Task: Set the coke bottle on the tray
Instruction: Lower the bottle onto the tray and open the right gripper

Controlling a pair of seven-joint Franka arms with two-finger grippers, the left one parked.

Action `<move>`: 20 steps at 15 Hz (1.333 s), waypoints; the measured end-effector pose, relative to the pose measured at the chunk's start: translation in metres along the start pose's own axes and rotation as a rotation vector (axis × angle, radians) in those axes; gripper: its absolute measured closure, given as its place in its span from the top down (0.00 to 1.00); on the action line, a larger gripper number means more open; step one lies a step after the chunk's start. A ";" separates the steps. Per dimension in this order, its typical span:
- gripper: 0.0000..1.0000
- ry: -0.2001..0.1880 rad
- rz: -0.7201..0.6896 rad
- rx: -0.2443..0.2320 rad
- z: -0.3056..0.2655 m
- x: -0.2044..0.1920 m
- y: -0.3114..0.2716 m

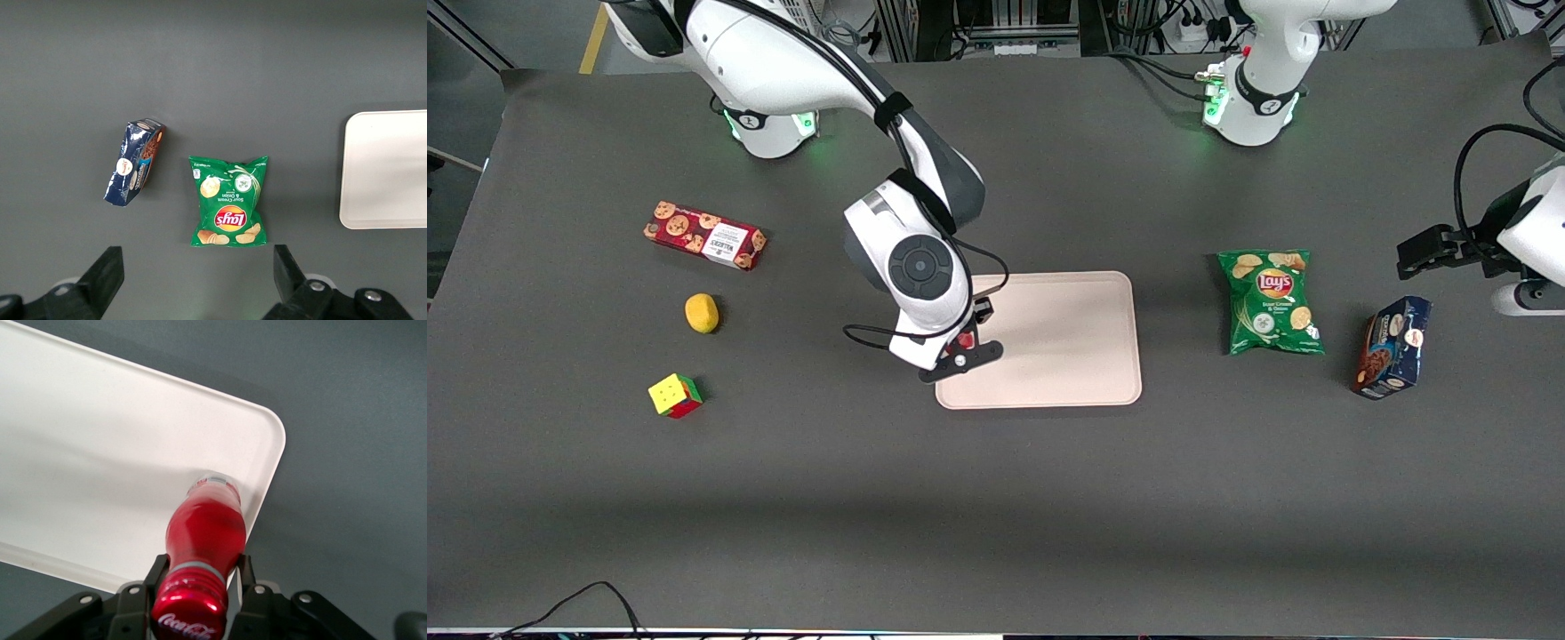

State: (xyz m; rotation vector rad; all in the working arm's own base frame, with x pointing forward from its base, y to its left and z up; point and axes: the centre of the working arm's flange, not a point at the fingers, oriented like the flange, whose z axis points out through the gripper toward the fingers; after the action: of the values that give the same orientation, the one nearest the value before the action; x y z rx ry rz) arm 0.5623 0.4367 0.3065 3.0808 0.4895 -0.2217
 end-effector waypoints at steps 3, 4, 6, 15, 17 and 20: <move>0.45 -0.006 0.000 -0.002 0.005 0.001 0.000; 0.45 -0.010 0.001 -0.004 0.007 0.001 0.000; 0.45 -0.016 0.001 -0.006 0.012 0.001 0.000; 0.80 -0.012 0.001 -0.004 0.011 0.002 0.000; 0.98 -0.010 0.001 -0.004 0.010 0.003 0.000; 1.00 -0.007 0.002 -0.003 0.009 0.004 0.000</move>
State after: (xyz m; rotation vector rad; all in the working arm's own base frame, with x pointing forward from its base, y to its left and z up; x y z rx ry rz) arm 0.5645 0.4372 0.2973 3.0768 0.4865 -0.2311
